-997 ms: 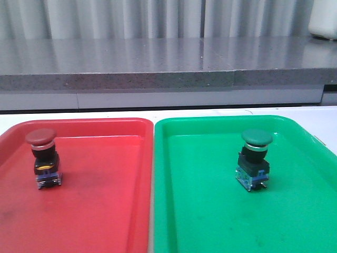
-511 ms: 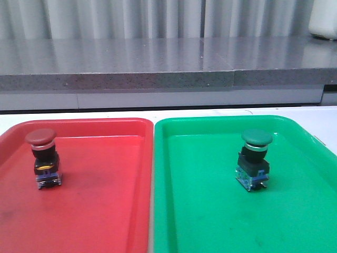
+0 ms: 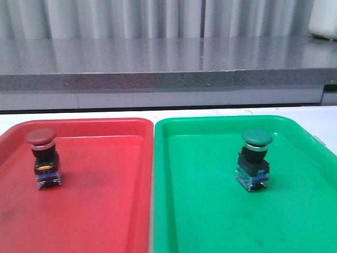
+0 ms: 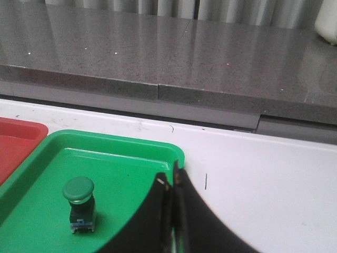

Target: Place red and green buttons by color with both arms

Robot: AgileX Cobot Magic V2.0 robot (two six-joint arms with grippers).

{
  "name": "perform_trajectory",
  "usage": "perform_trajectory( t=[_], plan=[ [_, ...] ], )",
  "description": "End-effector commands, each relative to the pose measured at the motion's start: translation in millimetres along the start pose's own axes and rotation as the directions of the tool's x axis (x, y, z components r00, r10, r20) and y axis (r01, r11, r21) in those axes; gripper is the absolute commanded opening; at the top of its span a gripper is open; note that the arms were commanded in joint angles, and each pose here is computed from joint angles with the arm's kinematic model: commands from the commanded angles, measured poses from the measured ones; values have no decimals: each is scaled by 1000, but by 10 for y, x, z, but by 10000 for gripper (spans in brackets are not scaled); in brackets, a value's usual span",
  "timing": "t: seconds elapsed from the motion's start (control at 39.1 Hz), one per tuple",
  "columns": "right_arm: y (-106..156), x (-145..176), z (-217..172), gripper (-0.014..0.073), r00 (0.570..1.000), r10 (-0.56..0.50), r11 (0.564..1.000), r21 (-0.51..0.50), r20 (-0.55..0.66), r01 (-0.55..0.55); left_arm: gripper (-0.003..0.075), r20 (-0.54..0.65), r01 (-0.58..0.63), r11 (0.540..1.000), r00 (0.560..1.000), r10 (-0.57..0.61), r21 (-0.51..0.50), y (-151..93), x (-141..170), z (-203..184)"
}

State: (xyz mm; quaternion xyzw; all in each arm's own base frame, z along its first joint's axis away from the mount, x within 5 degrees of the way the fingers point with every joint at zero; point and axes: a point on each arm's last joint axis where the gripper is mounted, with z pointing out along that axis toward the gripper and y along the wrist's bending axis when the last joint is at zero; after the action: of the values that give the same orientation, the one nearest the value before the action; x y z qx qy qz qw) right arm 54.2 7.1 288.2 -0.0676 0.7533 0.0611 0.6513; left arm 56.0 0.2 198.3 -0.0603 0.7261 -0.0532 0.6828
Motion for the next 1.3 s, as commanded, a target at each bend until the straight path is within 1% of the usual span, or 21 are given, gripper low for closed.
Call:
perform_trajectory(
  t=[0.0,0.1,0.26,0.36,0.51,0.66,0.69,0.77,1.28],
  plan=[
    [5,-138,-17,-121,996,-16,1000,-2,91,16,-20,75,11,1000,997,-12,9,2,-5,1],
    [8,-119,-5,-121,995,-18,1000,-4,93,19,-20,75,11,1000,997,-12,9,2,-5,1],
    [20,69,62,-121,996,-26,1000,-2,85,26,-20,75,11,1000,997,-12,9,2,-5,1],
    [6,278,82,-121,991,-52,998,37,124,48,-20,75,11,1000,997,-12,9,2,-5,1],
    [-38,633,90,-121,987,-24,993,121,158,5,-20,75,11,1000,997,-12,9,2,-5,1],
    [-50,894,135,-121,990,1,991,136,141,-21,-20,75,11,1000,997,-12,9,2,-5,1],
    [-49,912,134,-121,994,5,991,135,112,-21,-20,75,11,1000,997,-12,9,2,-5,1],
    [-49,918,135,-121,994,6,991,134,105,-21,-20,75,11,1000,997,-12,9,2,-5,1],
    [-49,916,135,-121,994,6,991,135,107,-21,-20,75,11,1000,997,-12,9,2,-5,1]
  ],
)
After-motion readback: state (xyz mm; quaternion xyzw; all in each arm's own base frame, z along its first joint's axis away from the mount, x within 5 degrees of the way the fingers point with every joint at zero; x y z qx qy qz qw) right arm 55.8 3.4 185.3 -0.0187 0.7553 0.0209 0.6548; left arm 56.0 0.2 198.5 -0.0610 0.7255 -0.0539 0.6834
